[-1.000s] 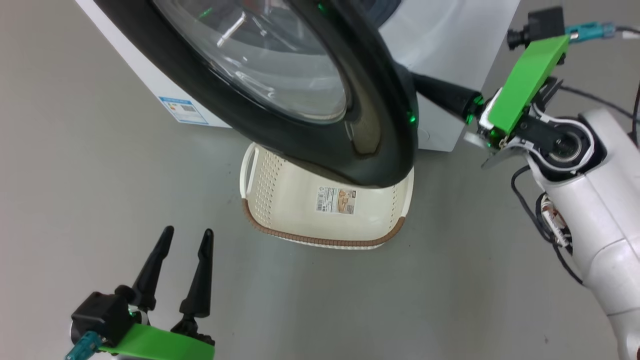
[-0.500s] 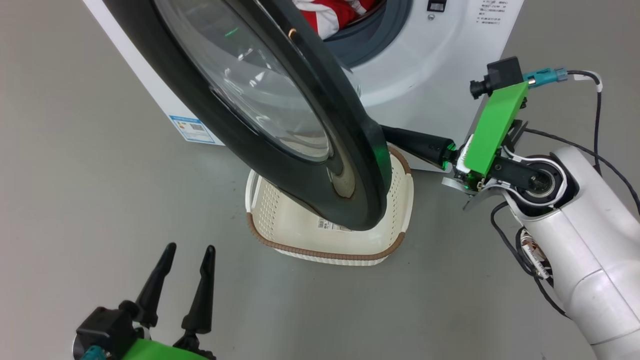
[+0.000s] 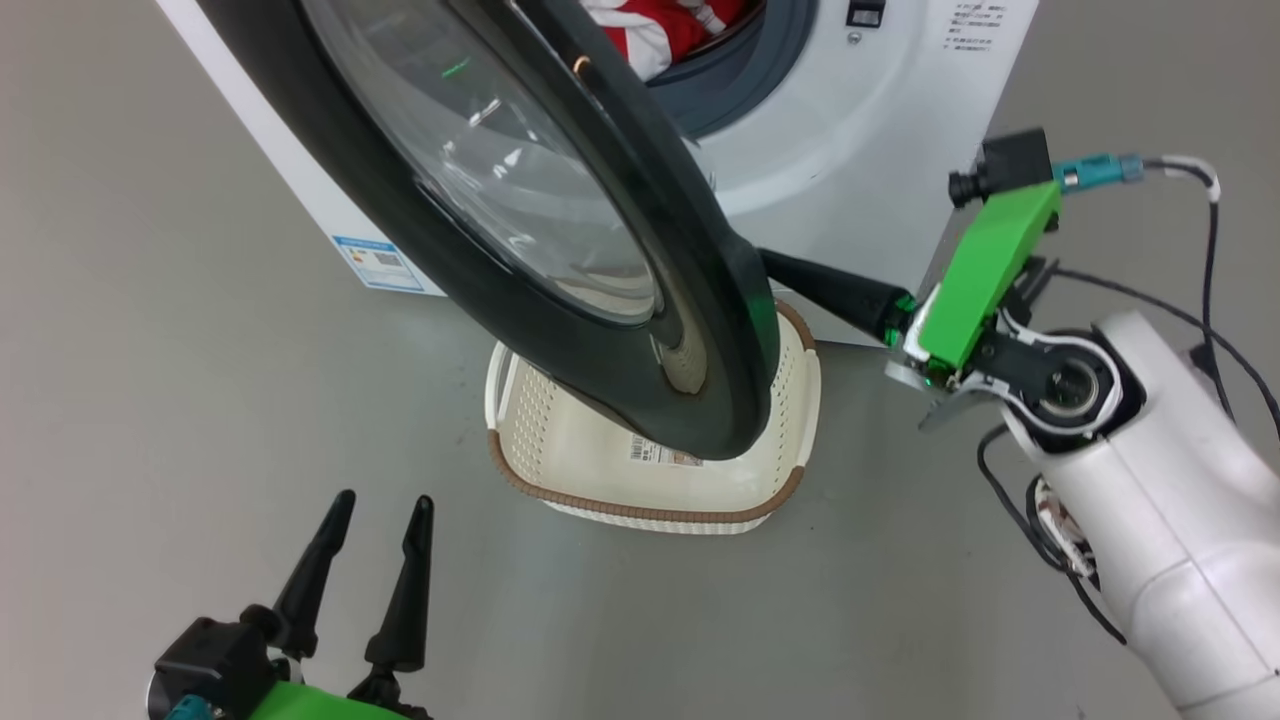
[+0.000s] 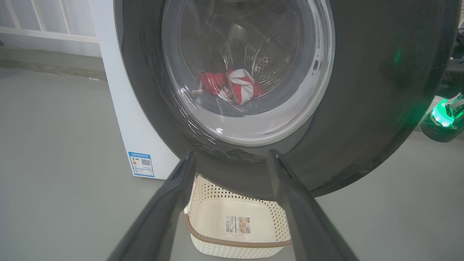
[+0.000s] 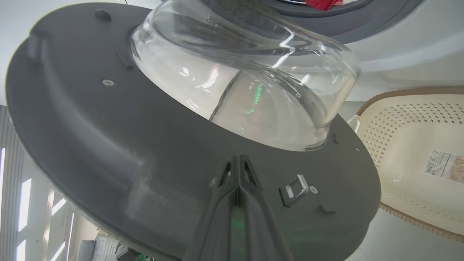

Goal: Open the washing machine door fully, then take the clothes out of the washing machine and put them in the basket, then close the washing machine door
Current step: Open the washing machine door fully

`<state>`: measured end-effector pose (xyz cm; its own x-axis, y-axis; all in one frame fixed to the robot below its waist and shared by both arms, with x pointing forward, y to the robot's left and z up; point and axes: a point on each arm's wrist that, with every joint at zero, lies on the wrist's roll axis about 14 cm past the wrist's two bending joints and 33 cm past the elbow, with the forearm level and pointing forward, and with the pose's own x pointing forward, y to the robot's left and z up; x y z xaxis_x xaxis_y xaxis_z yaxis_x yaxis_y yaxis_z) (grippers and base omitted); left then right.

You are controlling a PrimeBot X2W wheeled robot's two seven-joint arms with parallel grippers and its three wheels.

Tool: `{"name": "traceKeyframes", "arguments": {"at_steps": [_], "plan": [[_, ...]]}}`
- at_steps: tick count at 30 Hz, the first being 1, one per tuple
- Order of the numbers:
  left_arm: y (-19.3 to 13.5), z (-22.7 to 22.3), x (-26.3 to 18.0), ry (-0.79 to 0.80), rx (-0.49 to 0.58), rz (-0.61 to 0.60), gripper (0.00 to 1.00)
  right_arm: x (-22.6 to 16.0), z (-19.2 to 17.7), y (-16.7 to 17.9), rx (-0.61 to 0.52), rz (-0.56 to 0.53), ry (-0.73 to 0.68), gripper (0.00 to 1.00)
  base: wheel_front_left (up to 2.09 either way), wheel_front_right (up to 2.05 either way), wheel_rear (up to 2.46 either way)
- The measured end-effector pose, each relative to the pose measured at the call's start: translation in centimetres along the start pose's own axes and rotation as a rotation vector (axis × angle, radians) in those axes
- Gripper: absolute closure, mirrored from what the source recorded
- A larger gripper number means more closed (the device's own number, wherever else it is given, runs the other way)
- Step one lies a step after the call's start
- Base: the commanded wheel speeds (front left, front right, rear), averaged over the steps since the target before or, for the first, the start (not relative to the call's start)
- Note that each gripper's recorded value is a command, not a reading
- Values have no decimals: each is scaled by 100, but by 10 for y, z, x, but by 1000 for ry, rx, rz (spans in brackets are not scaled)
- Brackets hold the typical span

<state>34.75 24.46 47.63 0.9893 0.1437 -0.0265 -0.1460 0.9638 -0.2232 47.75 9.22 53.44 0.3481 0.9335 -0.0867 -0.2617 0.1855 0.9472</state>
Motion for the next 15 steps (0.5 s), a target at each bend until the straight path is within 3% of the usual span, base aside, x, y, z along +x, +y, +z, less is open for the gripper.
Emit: {"name": "traceKeyframes", "arguments": {"at_steps": [1,2,15], "plan": [[-1,0,0,-1,0,-3,0,-3,0,-4,-1,-13,-12,7,0,0,0],[-1,1,1,-2,1,-7,0,-6,-1,-8,3,-24,-23,0,0,0,0],[-16,5,2,-18,-6,-62,0,-65,-5,-52,43,-158,-195,0,0,0,0]]}}
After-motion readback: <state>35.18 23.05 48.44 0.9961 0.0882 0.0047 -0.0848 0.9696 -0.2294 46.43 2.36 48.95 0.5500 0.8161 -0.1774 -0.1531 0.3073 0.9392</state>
